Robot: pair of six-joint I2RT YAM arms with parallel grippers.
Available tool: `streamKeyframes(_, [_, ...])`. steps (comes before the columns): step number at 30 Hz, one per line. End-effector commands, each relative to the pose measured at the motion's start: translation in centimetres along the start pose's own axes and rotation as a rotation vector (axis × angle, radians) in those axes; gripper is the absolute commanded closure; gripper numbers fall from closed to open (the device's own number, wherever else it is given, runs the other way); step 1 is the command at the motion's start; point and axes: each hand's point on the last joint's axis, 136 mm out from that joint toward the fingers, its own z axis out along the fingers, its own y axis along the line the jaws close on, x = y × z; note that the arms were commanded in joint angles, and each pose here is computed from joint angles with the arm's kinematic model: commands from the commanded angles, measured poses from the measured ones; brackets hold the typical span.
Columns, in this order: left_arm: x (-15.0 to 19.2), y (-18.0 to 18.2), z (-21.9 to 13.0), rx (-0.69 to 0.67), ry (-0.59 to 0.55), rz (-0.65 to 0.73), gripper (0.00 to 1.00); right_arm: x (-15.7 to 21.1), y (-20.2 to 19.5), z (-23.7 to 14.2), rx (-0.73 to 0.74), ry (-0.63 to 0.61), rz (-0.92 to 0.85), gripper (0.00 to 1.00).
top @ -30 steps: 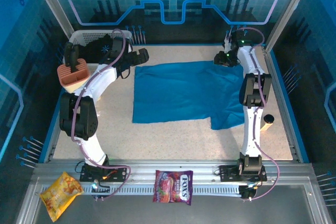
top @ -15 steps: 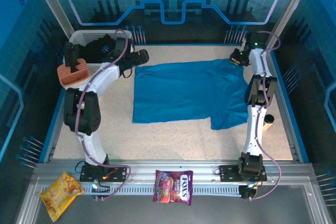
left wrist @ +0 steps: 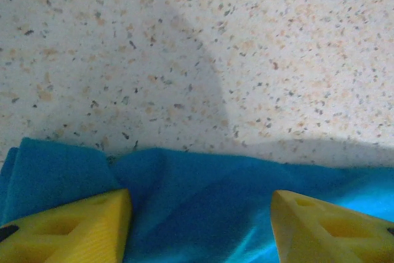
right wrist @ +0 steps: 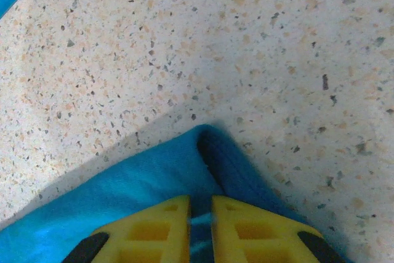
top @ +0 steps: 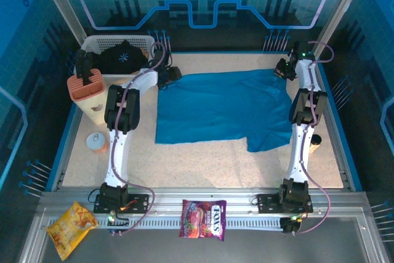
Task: Fold and stack the t-shirts
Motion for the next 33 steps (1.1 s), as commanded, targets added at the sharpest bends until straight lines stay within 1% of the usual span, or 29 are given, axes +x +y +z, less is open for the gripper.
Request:
streamKeyframes(1, [1.1, 0.9, 0.6, -0.045, 0.047, 0.001, 0.38, 0.2, -2.2, -0.1, 0.066, 0.008, 0.034, 0.82])
streamKeyframes(4, [0.5, 0.3, 0.1, -0.026, 0.033, 0.025, 0.38, -0.4, -1.1, -1.8, 0.055, -0.017, 0.003, 0.82])
streamKeyframes(7, [-0.9, -1.4, -1.3, 0.024, 0.004, 0.056, 0.38, -1.1, 1.3, -4.7, 0.032, -0.068, -0.089, 0.76])
streamKeyframes(11, [-3.5, -4.7, -5.2, 0.102, -0.065, 0.115, 0.36, -0.7, 4.8, -9.1, 0.052, -0.13, -0.276, 0.65])
streamKeyframes(12, [-4.1, -5.5, -6.4, 0.115, -0.087, 0.134, 0.34, -0.2, 5.7, -10.0, 0.057, -0.135, -0.319, 0.63])
streamKeyframes(13, [-4.5, -6.2, -7.5, 0.126, -0.107, 0.149, 0.32, 0.5, 6.0, -9.9, 0.063, -0.121, -0.348, 0.63])
streamKeyframes(14, [-4.9, -7.0, -8.8, 0.138, -0.127, 0.163, 0.3, 0.9, 6.9, -11.0, 0.06, -0.125, -0.377, 0.63])
streamKeyframes(17, [-5.5, -8.9, -12.3, 0.177, -0.174, 0.191, 0.27, 3.3, 8.5, -10.3, 0.007, -0.05, -0.42, 0.65])
streamKeyframes(19, [-5.3, -9.8, -14.1, 0.195, -0.19, 0.206, 0.26, 4.7, 9.8, -9.4, -0.042, -0.004, -0.433, 0.67])
streamKeyframes(20, [-5.0, -10.2, -14.9, 0.204, -0.192, 0.214, 0.26, 5.6, 10.1, -8.1, -0.062, 0.031, -0.437, 0.67])
streamKeyframes(22, [-4.5, -10.6, -16.3, 0.213, -0.199, 0.224, 0.26, 6.8, 11.1, -6.6, -0.086, 0.063, -0.451, 0.68])
streamKeyframes(25, [-3.2, -10.8, -17.8, 0.229, -0.206, 0.231, 0.26, 7.6, 11.8, -4.5, -0.085, 0.092, -0.465, 0.7])
streamKeyframes(29, [-1.3, -10.5, -19.1, 0.243, -0.2, 0.236, 0.25, 8.0, 11.5, -2.2, -0.047, 0.114, -0.462, 0.71])
streamKeyframes(33, [-0.1, -9.4, -19.7, 0.234, -0.196, 0.23, 0.25, 8.3, 10.9, -1.2, -0.026, 0.119, -0.444, 0.72])
